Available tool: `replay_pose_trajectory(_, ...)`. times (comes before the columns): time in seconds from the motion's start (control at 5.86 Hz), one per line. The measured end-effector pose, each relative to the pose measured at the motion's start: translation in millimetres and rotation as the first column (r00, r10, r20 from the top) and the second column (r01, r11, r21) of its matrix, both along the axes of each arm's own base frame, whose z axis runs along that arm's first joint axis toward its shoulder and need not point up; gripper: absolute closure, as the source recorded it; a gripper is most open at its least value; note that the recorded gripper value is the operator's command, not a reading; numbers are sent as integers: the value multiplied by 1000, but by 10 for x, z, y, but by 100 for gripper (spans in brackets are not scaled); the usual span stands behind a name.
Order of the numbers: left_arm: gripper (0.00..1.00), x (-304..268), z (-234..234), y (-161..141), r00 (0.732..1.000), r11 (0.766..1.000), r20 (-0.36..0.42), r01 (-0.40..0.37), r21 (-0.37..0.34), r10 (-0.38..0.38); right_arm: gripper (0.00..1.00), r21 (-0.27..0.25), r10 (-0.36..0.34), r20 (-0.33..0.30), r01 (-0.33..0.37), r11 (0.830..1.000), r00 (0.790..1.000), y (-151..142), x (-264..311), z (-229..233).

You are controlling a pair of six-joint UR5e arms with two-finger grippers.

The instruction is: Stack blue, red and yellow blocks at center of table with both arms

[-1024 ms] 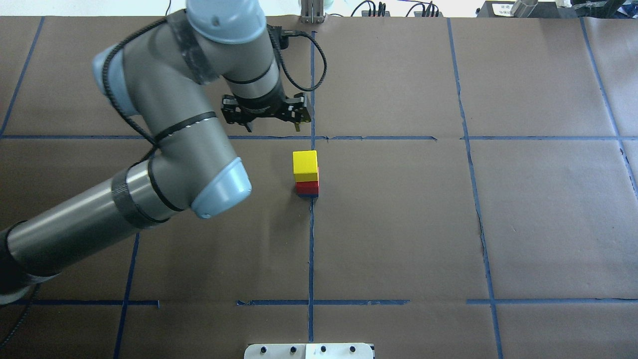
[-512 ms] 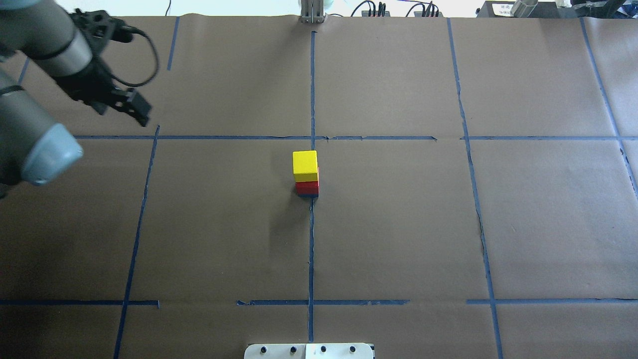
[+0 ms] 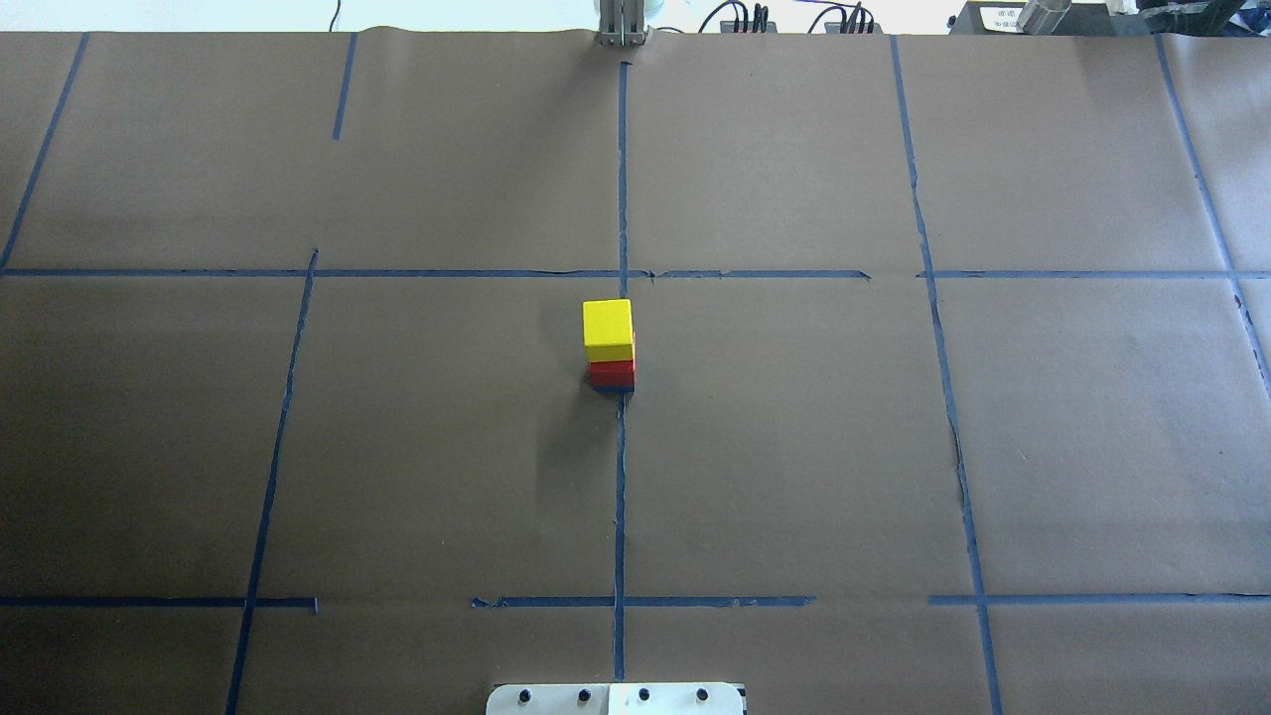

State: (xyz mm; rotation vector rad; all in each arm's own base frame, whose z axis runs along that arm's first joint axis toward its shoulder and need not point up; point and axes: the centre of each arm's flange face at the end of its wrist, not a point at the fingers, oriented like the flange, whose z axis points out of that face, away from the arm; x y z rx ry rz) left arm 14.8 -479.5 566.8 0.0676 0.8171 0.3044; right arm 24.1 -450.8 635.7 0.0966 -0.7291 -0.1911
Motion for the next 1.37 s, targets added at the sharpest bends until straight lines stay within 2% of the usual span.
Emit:
replay_pose_trajectory(0.17,0,-299,458,283,999,998,7,36,-57,-36,0,-1,1,0,-1,1000,1000,0,0,2)
replay_pose_trajectory(0.34,0,-478,701,416,998,993,11,69,-96,-68,0,-2,1,0,-1,1000,1000,1,0,6)
replay_pose_trajectory(0.68,0,-571,964,601,996,985,20,88,-146,-86,0,1,-1,-2,1,1000,1000,-5,-1,2)
replay_pose_trajectory(1.37,0,-676,711,645,993,988,15,116,-97,-115,0,-13,-2,-5,2,1000,1000,1,-4,82)
